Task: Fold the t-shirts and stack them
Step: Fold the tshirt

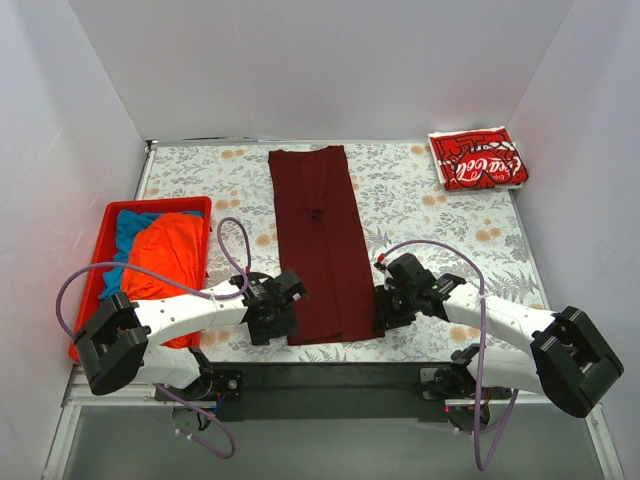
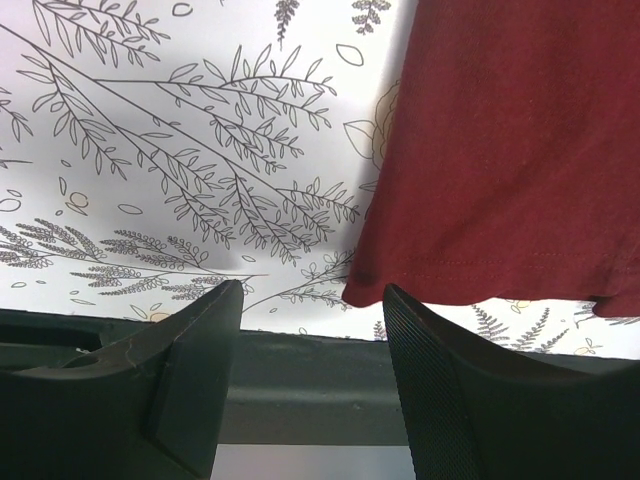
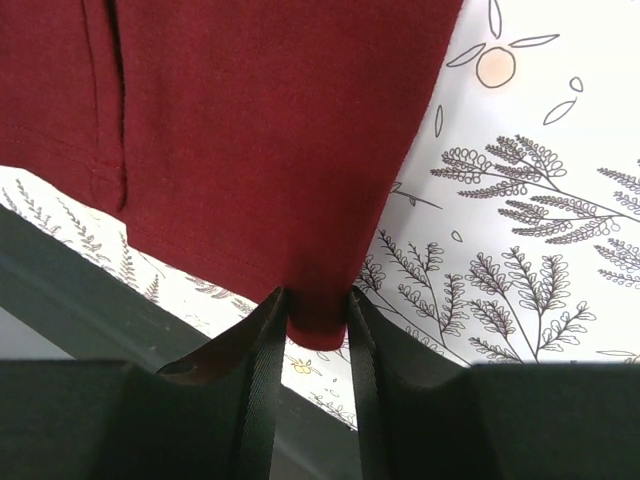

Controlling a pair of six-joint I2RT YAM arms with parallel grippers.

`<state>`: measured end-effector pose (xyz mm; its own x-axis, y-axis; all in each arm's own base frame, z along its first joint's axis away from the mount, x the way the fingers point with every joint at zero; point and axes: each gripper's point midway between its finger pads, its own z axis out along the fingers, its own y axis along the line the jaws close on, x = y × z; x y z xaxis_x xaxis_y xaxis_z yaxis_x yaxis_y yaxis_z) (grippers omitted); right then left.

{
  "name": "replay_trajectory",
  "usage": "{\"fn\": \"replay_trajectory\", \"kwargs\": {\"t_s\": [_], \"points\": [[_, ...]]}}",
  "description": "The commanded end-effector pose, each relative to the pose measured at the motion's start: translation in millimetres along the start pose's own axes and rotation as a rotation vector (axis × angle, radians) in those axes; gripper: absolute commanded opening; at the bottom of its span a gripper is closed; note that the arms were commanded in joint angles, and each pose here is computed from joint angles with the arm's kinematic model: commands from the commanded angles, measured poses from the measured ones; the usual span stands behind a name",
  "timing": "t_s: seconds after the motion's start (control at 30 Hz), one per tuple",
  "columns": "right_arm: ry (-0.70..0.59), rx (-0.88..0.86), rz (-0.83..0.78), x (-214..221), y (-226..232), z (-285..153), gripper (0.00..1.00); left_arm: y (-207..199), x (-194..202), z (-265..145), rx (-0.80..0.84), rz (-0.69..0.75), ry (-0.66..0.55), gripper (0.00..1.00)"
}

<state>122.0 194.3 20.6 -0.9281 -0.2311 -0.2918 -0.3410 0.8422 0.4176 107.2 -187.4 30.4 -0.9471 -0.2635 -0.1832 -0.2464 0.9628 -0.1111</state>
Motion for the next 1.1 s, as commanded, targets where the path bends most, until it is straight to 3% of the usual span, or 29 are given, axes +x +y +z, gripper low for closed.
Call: {"fn": "replay_trajectory", "kwargs": {"t_s": [0.0, 0.27, 0.37, 0.77, 1.07], "points": [[0.182, 0.182, 0.029, 50, -38, -1, 0.36, -4, -4, -5, 0.000, -0.015, -0.019, 0.57], [0.201, 0.200, 0.012, 50, -37, -1, 0.19, -5, -2, -3, -0.007, -0.019, -0.013, 0.57], [0.210, 0.187, 0.000, 52, -34, 1, 0.02, -9, -1, -3, 0.000, -0.016, -0.012, 0.57], [0.209, 0.152, -0.012, 53, -28, 6, 0.01, -20, -5, -2, 0.028, -0.030, -0.028, 0.55], [0.208, 0.143, -0.015, 53, -26, 7, 0.01, -14, 2, 13, -0.020, -0.021, 0.000, 0.43]]}}
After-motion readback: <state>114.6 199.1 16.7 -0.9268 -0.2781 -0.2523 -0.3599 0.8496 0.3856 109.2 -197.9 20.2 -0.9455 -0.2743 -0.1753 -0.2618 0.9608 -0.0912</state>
